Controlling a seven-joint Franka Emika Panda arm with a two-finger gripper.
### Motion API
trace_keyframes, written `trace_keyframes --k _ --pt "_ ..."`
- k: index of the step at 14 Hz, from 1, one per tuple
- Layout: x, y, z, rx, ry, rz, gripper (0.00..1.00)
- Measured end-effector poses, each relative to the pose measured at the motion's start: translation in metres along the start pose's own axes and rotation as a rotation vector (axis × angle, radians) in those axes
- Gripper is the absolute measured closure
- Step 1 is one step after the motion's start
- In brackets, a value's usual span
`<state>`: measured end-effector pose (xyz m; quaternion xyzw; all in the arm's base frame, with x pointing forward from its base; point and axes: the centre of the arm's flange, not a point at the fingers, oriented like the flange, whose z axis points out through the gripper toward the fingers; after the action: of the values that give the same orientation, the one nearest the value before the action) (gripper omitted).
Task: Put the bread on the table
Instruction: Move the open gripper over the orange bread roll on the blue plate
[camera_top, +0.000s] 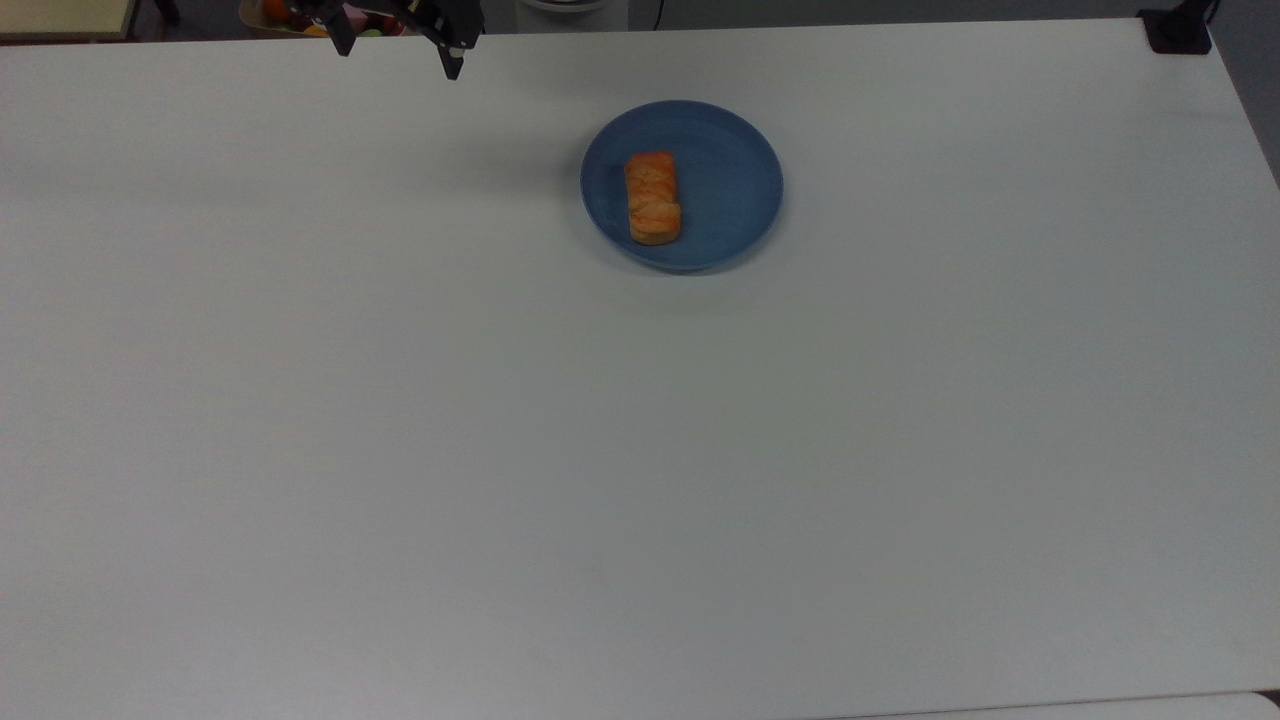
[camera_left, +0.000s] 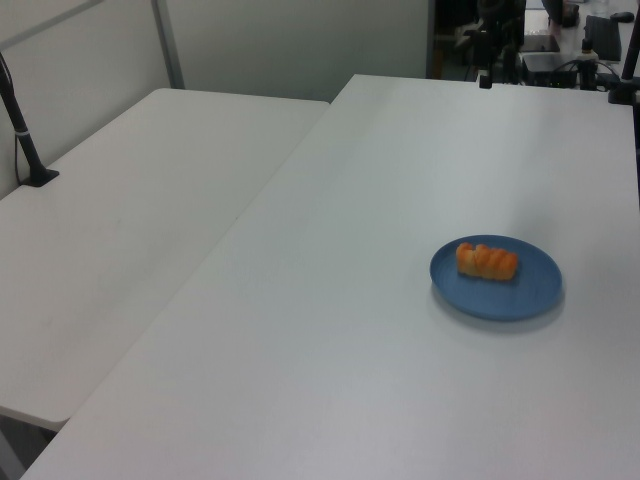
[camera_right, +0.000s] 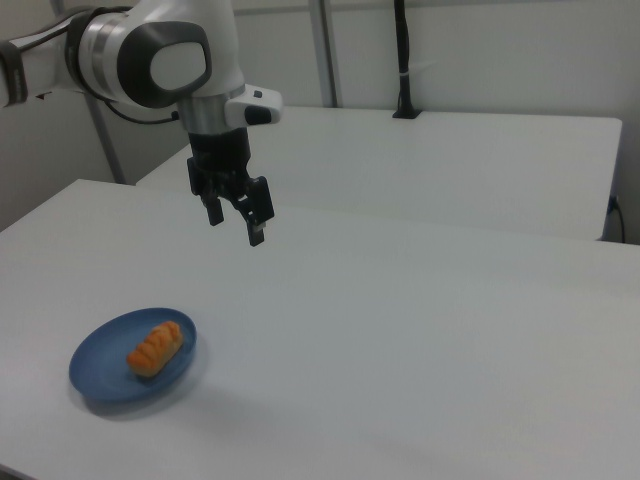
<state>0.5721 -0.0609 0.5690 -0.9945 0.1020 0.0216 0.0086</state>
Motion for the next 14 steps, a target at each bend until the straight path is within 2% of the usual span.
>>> trace_keyframes --k 10,12,14 --pt "0.001 -0.001 -0.009 0.002 0.019 -0.002 0.0" --pt "0.0 -0.013 -0.009 0.002 0.018 -0.024 0.0" --pt "-0.005 -0.046 -0.008 0.004 0.016 -0.083 0.0"
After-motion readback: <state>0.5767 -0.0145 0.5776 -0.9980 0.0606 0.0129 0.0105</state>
